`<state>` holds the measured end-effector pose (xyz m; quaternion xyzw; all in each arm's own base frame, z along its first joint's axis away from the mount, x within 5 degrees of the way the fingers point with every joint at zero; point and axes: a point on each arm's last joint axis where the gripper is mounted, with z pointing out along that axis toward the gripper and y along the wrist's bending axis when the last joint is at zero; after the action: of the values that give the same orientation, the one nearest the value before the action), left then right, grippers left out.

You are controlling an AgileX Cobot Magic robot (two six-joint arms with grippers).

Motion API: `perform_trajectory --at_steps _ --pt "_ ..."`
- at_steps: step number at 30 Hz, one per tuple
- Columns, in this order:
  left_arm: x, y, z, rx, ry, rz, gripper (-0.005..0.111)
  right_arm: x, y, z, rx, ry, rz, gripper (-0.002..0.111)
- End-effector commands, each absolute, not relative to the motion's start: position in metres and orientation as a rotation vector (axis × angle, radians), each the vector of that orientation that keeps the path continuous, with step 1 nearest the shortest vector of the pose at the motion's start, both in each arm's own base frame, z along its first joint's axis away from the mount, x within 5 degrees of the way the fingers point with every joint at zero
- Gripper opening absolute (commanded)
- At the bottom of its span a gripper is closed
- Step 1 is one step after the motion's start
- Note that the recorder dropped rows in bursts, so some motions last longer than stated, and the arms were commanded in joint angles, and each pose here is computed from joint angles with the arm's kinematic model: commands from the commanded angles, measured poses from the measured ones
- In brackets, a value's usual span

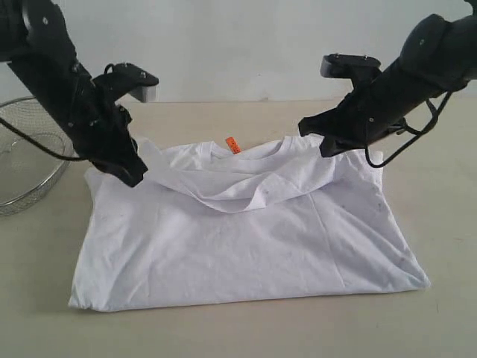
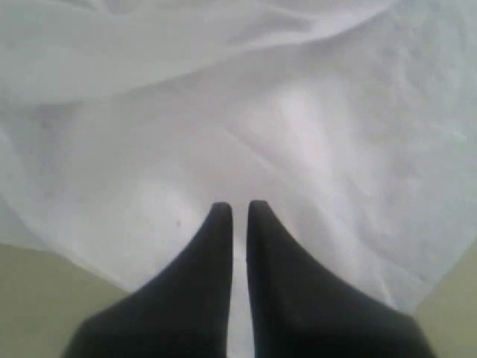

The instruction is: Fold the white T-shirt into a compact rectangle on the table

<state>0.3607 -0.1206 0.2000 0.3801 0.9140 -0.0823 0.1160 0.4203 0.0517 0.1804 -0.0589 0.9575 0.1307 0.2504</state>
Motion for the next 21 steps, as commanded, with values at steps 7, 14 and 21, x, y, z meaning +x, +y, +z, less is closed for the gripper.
perform_trajectory --at_steps 7,14,21 --pt "0.338 -0.114 0.163 1.103 2.756 -0.25 0.005 0.445 0.056 0.16 -0.194 2.664 0.389 0.0" --pt "0.339 -0.114 0.162 1.093 2.742 -0.241 0.005 0.444 0.055 0.157 -0.229 2.686 0.375 0.0" --pt "0.339 -0.114 0.162 1.068 2.753 -0.243 0.005 0.45 0.049 0.15 -0.173 2.655 0.295 0.0"
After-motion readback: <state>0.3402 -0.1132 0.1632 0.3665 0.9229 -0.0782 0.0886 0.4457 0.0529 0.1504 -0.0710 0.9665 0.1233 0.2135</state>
